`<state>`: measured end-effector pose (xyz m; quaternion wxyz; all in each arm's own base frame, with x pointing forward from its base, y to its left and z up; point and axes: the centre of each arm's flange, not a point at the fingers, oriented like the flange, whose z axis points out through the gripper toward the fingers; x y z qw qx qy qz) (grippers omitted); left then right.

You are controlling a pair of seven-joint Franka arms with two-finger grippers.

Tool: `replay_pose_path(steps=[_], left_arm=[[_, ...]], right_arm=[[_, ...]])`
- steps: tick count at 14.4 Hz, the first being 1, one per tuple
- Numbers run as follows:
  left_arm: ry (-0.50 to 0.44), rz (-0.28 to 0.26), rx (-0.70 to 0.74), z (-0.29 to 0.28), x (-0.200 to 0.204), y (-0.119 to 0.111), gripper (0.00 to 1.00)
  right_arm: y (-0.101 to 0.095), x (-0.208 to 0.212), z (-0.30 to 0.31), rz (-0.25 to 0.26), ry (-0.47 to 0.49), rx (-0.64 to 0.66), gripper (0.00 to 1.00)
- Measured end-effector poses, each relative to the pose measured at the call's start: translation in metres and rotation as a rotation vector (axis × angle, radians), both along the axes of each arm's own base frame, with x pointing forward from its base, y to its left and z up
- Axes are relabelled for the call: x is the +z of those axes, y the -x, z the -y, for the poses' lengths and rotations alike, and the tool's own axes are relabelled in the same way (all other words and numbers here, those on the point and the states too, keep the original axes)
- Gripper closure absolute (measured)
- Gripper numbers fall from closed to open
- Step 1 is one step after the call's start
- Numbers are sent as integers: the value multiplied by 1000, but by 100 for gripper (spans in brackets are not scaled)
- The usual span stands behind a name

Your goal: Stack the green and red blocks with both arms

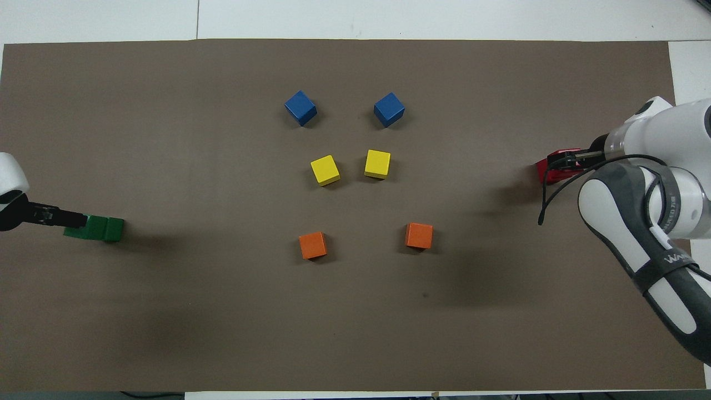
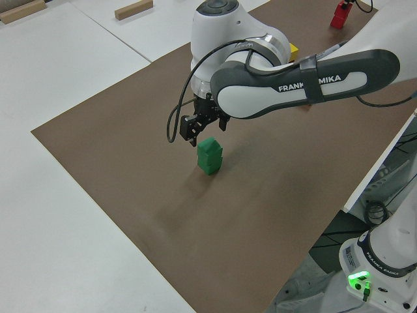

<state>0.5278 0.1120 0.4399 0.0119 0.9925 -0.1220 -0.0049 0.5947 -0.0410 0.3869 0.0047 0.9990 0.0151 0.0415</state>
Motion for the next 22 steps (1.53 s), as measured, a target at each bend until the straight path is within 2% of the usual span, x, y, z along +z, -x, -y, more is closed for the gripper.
replay_pose_path(steps=[3, 5, 9, 12, 15, 19, 22], left_arm=[[-11, 44, 101, 19, 53, 7, 0], [-12, 49, 129, 29, 86, 14, 0], [-10, 46, 161, 49, 139, 14, 0], [-10, 48, 176, 53, 154, 13, 0], [-10, 20, 192, 64, 173, 10, 0], [-8, -37, 143, 95, 189, 3, 0], [-7, -44, 111, 114, 185, -5, 0]], right_arm=[[8, 59, -8, 25, 9, 11, 0], [28, 105, -14, 29, 18, 17, 0], [77, 182, -20, -35, 7, 8, 0], [98, 239, -23, -77, -20, 3, 0], [93, 256, -19, -78, -18, -1, 0], [72, 240, -14, -107, -21, -3, 0], [67, 238, -14, -112, -23, -3, 0]])
